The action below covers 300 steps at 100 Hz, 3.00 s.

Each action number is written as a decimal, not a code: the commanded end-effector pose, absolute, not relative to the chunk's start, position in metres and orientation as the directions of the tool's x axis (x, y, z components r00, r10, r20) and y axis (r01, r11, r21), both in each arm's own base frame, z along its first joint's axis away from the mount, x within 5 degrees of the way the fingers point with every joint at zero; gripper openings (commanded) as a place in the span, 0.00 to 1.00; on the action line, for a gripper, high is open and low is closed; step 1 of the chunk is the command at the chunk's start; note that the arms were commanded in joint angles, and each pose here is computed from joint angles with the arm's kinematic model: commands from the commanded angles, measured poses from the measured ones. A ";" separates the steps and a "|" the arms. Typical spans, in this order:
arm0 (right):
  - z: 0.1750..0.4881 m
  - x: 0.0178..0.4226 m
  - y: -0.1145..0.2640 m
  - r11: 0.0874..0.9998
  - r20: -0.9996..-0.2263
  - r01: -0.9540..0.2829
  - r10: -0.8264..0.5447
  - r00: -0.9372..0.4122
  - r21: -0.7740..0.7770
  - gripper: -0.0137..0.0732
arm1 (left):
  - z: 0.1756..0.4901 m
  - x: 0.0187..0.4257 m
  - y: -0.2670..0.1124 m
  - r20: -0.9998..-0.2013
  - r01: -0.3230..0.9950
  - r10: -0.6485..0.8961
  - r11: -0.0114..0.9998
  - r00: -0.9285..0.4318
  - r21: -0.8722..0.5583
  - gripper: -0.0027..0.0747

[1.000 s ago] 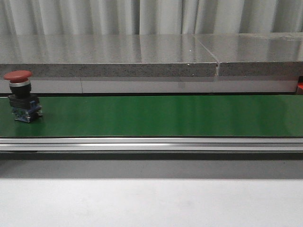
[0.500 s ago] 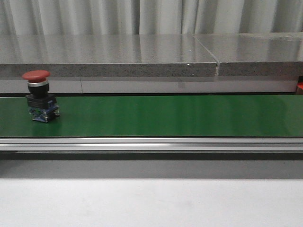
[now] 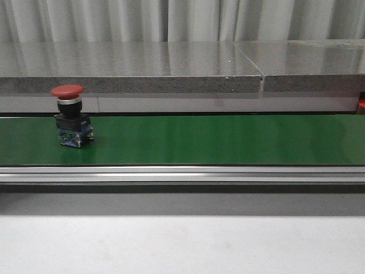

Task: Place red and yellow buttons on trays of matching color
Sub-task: 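Move the left gripper over a yellow-capped button and grasp it, then lower the yellow button onto the green belt and open the left gripper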

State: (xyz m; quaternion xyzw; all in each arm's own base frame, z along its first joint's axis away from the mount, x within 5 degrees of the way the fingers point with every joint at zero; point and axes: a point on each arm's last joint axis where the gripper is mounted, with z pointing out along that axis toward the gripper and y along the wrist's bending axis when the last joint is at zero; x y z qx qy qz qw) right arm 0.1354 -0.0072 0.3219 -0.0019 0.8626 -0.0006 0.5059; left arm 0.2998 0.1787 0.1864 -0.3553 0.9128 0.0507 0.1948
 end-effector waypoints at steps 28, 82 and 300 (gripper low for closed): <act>0.336 0.137 -0.008 1.000 -0.912 0.008 -0.014 -0.411 -0.019 0.08 | 0.230 0.295 0.176 -0.489 -0.672 -0.616 0.737 -0.618 -0.079 0.01; 0.336 0.137 -0.008 1.000 -0.912 0.008 -0.014 -0.411 -0.019 0.08 | 0.326 0.280 0.081 -0.689 -0.419 -0.373 0.901 -0.622 -0.109 0.01; 0.336 0.137 -0.008 1.000 -0.912 0.008 -0.014 -0.411 -0.019 0.08 | 0.373 0.241 -0.041 -0.889 0.130 -0.023 0.987 -0.457 -0.093 0.88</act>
